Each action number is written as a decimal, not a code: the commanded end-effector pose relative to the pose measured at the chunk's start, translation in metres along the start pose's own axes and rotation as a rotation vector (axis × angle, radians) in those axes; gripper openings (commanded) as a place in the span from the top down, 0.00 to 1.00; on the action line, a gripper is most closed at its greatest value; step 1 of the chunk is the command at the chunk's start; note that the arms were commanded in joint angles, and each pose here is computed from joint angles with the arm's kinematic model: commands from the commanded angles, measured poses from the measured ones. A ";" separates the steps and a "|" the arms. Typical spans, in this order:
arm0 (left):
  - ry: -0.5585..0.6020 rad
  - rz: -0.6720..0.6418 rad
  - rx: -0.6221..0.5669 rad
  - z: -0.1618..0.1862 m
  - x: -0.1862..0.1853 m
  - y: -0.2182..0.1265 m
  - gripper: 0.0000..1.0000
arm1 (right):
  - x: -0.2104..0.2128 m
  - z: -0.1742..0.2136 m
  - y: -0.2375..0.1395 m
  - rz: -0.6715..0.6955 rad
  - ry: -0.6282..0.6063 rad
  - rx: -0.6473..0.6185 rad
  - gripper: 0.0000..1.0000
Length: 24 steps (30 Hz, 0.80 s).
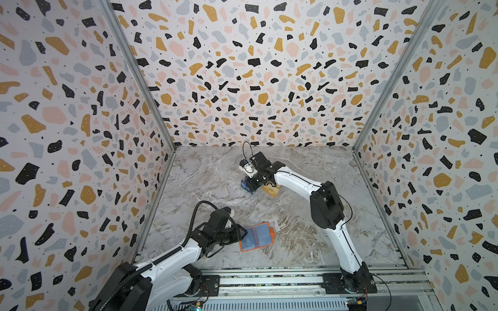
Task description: Put the credit cards into the card holder
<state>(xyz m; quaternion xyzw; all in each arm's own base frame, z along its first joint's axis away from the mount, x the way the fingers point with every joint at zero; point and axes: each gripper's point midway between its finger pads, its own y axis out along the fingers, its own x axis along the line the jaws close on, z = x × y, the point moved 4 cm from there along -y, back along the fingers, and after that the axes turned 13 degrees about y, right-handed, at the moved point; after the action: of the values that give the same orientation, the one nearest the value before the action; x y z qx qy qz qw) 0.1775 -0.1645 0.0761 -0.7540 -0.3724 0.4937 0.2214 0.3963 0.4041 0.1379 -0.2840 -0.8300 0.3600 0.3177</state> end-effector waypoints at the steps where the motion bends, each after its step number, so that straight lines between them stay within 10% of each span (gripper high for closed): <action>1: -0.009 -0.001 -0.020 -0.004 -0.001 -0.003 0.59 | 0.027 -0.033 -0.063 -0.088 -0.004 -0.137 1.00; 9: -0.028 -0.037 -0.058 -0.012 -0.002 -0.012 0.60 | 0.027 -0.014 -0.115 -0.243 0.150 -0.202 1.00; 24: -0.030 0.072 -0.050 -0.019 -0.022 -0.001 0.64 | 0.059 0.165 -0.098 -0.506 0.503 0.092 1.00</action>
<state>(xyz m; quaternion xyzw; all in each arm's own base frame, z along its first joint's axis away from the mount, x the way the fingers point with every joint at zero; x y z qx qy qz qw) 0.1839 -0.1658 0.0834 -0.7462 -0.3889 0.5005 0.2034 0.2215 0.3072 0.1150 -0.1703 -0.7336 0.2735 0.5983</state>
